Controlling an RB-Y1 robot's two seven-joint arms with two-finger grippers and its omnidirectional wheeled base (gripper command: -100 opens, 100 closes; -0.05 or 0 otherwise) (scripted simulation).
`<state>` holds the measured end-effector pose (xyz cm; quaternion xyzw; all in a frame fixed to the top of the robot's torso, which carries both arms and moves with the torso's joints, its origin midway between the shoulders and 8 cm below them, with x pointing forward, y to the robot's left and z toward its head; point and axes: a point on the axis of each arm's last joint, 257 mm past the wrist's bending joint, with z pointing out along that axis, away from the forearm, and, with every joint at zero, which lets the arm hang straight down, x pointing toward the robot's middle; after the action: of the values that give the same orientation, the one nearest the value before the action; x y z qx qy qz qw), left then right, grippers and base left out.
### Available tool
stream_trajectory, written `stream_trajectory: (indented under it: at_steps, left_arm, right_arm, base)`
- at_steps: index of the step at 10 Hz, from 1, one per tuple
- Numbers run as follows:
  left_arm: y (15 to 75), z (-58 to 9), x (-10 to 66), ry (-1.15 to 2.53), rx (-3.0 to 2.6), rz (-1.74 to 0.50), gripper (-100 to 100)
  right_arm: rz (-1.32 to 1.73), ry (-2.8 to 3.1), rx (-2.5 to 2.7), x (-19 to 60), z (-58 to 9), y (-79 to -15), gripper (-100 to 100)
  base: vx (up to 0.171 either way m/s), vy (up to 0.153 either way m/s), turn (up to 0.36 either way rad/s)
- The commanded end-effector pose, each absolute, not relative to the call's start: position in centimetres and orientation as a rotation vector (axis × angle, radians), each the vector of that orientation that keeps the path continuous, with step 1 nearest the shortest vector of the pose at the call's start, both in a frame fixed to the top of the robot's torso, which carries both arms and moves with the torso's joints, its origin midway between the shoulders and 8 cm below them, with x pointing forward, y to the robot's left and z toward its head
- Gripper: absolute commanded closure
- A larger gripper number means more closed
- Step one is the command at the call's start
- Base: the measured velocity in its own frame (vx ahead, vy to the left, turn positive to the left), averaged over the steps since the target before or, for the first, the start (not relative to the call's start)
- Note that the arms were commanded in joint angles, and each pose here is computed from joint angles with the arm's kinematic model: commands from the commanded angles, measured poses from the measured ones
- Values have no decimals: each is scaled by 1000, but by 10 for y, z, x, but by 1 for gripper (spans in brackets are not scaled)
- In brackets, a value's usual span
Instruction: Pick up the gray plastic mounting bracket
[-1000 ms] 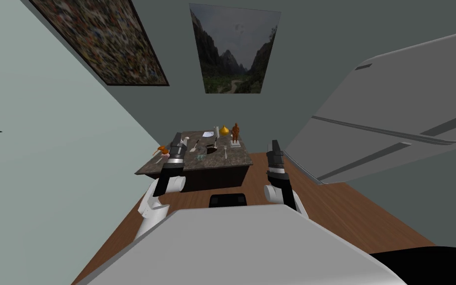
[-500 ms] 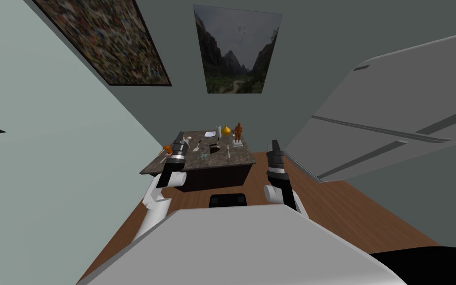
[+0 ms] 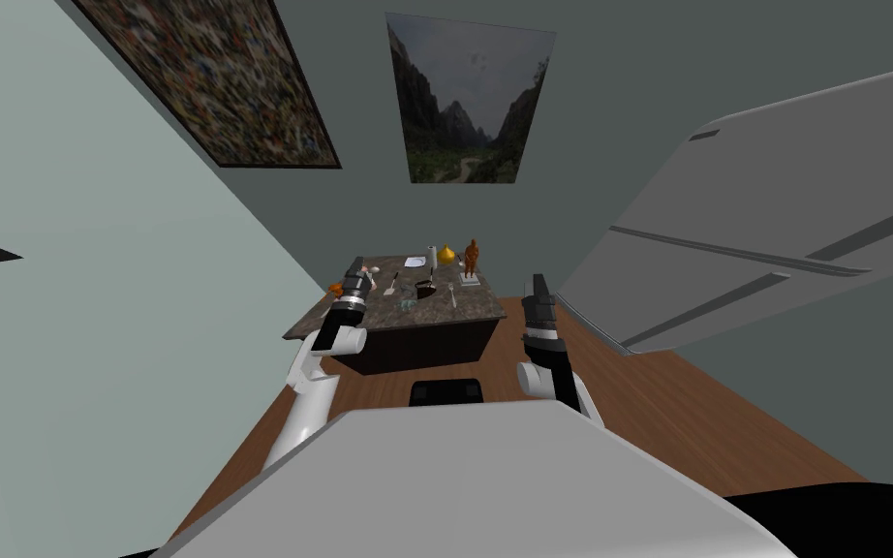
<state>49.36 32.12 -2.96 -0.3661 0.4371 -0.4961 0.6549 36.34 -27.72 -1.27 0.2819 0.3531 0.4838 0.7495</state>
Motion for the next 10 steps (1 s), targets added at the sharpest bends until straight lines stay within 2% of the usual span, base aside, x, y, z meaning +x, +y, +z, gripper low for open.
stream_trajectory:
  at_steps: [1,10]
  left_arm:
    - [326,-41,504,1018,-877,-1109,-100]
    - [342,-79,543,1105,-1078,-1061,-100]
  right_arm:
    - [1057,772,616,363,-13,-277,0]
    - [1057,772,616,363,-13,-277,0]
  base:
    - [-20,70,-10]
    - [-11,48,-4]
